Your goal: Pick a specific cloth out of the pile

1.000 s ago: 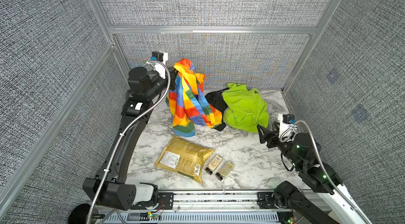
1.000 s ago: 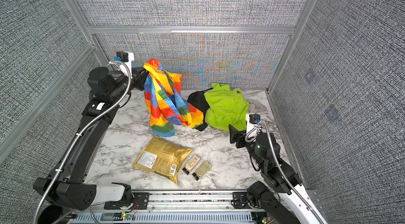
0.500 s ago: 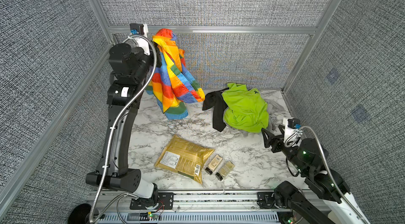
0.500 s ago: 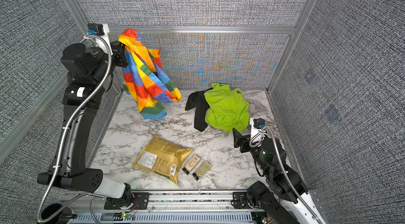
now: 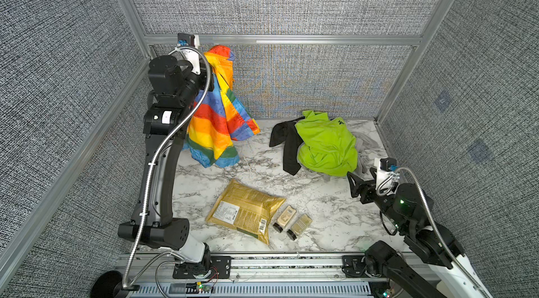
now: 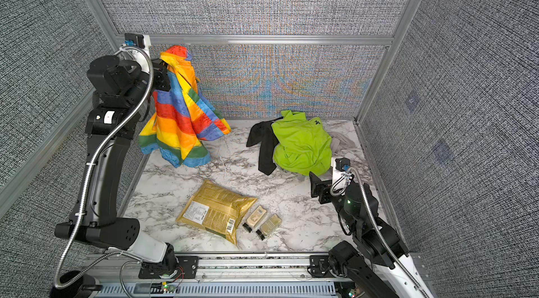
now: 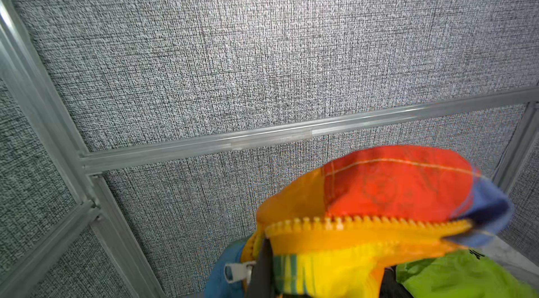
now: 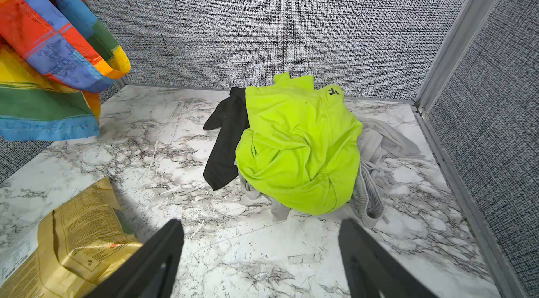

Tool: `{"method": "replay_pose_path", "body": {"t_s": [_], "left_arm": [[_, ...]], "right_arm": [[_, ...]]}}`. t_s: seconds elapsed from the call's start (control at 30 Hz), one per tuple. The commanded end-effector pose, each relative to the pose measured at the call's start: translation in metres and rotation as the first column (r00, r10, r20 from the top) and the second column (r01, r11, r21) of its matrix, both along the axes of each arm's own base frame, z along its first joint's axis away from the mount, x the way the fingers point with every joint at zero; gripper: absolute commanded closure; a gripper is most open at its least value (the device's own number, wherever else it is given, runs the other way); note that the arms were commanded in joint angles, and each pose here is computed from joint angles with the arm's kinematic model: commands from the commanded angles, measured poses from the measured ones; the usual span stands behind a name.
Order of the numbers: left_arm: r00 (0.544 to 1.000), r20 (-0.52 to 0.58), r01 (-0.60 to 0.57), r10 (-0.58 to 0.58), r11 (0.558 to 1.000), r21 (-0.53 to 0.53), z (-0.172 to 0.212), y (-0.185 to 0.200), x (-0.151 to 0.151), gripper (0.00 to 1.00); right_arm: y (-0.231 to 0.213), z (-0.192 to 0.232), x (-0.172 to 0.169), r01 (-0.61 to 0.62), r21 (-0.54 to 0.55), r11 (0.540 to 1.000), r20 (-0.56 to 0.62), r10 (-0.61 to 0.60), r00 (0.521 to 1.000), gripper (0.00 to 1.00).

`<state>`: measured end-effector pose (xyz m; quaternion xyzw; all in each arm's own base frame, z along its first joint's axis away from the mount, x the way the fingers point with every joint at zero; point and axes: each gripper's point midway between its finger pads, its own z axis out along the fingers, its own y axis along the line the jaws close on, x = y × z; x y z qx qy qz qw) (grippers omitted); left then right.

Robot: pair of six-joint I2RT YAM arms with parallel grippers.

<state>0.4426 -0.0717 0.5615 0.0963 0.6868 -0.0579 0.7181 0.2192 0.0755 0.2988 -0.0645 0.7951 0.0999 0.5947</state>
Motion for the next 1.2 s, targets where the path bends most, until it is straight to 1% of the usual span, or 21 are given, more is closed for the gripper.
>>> {"method": "replay_pose_path", "body": {"t_s": [0.0,0.2,0.33,0.4,0.53,0.63,0.73,0.87,1.0,1.07,1.17], "left_arm": [[0.999,0.035,0.027,-0.026,0.999,-0.024,0.013,-0.004,0.003,1.00],[1.000,-0.008,-0.023,0.023,1.000,-0.008,-0.005,0.002,0.027,1.00],[0.996,-0.060,-0.064,0.064,0.998,0.012,-0.029,0.010,0.045,1.00],[0.995,-0.075,-0.071,0.072,0.997,0.013,-0.040,0.013,0.051,1.00],[0.990,-0.084,-0.108,0.110,0.994,0.022,-0.052,0.023,0.058,1.00],[0.986,-0.103,-0.129,0.130,0.991,0.021,-0.062,0.031,0.064,1.00],[0.982,-0.127,-0.134,0.136,0.991,0.025,-0.082,0.032,0.073,1.00],[0.974,-0.147,-0.170,0.175,0.984,0.044,-0.110,0.038,0.084,1.00],[0.959,-0.131,-0.240,0.250,0.966,0.093,-0.129,0.052,0.094,1.00],[0.956,-0.142,-0.244,0.257,0.964,0.102,-0.140,0.054,0.098,1.00],[0.953,-0.188,-0.224,0.238,0.970,0.091,-0.162,0.051,0.100,1.00]], "right_arm": [[-0.004,0.004,0.003,0.036,0.022,0.999,0.019,-0.036,0.999,0.10],[-0.004,0.007,0.002,0.033,0.043,0.999,0.031,-0.034,0.999,0.08],[-0.006,0.007,0.002,0.047,0.052,0.998,0.029,-0.048,0.998,0.08],[-0.004,0.009,0.002,0.035,0.059,0.998,0.032,-0.037,0.999,0.06],[0.014,0.013,-0.003,-0.070,0.080,0.994,0.045,0.067,0.997,0.04],[0.031,0.017,-0.008,-0.169,0.127,0.977,0.065,0.162,0.985,0.03],[0.045,0.016,-0.009,-0.233,0.166,0.958,0.070,0.224,0.972,0.04],[0.052,0.010,-0.006,-0.250,0.170,0.953,0.037,0.248,0.968,0.04],[0.051,0.007,-0.006,-0.245,0.160,0.956,0.015,0.246,0.969,0.04],[0.049,0.006,-0.006,-0.234,0.158,0.959,0.013,0.235,0.972,0.04],[0.044,0.004,-0.006,-0.209,0.156,0.965,0.010,0.210,0.978,0.04]]}}
